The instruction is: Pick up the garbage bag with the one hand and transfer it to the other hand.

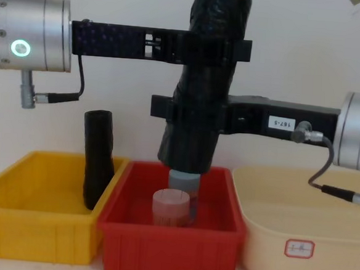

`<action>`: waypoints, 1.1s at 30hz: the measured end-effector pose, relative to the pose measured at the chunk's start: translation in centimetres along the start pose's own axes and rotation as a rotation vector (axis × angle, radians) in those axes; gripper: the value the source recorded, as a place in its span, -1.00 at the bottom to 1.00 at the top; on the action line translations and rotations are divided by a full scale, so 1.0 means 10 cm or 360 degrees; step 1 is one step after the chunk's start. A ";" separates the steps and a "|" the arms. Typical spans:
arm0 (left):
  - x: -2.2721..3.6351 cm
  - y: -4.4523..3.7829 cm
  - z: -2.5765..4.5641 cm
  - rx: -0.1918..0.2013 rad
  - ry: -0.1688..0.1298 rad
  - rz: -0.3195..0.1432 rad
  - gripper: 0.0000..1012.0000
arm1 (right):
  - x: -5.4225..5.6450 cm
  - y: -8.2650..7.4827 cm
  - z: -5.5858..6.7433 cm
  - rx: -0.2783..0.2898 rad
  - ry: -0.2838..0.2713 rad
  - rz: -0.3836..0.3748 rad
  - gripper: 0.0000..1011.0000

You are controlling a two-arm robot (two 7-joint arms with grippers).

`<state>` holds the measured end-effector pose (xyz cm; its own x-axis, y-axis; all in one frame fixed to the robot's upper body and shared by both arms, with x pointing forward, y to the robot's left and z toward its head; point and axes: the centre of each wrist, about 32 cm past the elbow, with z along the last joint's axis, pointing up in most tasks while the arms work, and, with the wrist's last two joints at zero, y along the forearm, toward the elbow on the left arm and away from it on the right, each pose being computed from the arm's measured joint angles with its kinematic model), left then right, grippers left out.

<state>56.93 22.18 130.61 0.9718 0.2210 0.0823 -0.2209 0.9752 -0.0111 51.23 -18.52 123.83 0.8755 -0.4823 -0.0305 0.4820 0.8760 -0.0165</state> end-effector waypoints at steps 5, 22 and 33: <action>-0.010 -0.013 0.000 -0.0003 0.0008 0.0003 -0.24 | 0.01 0.01 -0.01 0.0008 0.0015 0.0002 0.89; -0.028 -0.033 0.000 -0.0008 0.0020 0.0004 -0.21 | 0.03 0.04 -0.02 0.0025 0.0035 0.0009 0.02; -0.032 -0.041 0.000 -0.0009 0.0022 0.0001 0.42 | 0.02 0.02 -0.02 0.0039 0.0035 -0.0001 0.02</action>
<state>56.71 21.72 130.59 0.9727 0.2217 0.0683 -0.2210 0.9751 -0.0167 51.55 -18.42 123.61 0.8744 -0.4824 -0.0522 0.4834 0.8754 0.0081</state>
